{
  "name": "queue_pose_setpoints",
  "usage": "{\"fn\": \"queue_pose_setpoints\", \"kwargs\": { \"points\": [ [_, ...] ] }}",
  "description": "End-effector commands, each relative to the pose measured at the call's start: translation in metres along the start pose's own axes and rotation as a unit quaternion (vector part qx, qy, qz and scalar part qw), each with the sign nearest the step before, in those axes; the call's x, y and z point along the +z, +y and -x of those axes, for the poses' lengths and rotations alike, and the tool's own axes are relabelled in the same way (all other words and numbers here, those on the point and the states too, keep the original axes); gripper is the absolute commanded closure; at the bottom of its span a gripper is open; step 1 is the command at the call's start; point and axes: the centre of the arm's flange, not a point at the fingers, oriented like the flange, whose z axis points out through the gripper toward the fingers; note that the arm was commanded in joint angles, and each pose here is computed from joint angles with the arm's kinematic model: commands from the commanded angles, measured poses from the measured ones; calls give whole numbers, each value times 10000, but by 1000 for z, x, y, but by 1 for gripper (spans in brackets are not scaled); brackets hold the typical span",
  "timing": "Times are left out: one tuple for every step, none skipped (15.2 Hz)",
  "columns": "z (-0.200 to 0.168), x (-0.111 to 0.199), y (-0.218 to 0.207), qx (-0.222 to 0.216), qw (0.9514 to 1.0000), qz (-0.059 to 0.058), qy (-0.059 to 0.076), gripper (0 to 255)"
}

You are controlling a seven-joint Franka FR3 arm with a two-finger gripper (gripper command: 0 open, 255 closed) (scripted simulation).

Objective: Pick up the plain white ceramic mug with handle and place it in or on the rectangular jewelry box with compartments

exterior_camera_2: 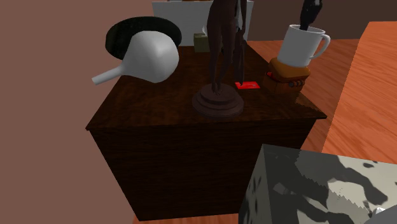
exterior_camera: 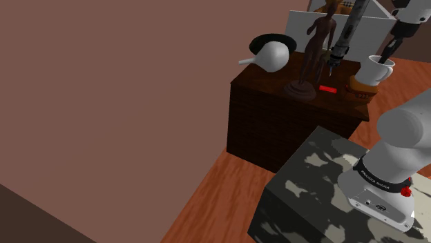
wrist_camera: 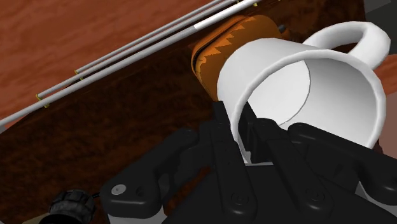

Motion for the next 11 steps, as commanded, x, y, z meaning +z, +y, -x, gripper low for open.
{"fn": "queue_pose_setpoints", "kwargs": {
  "points": [
    [0,9,-2,-8,10000,-41,-34,255],
    [0,9,-2,-8,10000,-41,-34,255],
    [0,9,-2,-8,10000,-41,-34,255],
    [0,9,-2,-8,10000,-41,-34,255],
    [0,9,-2,-8,10000,-41,-34,255],
    [0,9,-2,-8,10000,-41,-34,255],
    [0,9,-2,-8,10000,-41,-34,255],
    [0,9,-2,-8,10000,-41,-34,0],
    [-1,8,-2,-8,10000,-41,-34,0],
    [-1,8,-2,-8,10000,-41,-34,0],
    [-1,8,-2,-8,10000,-41,-34,0]
  ]
}}
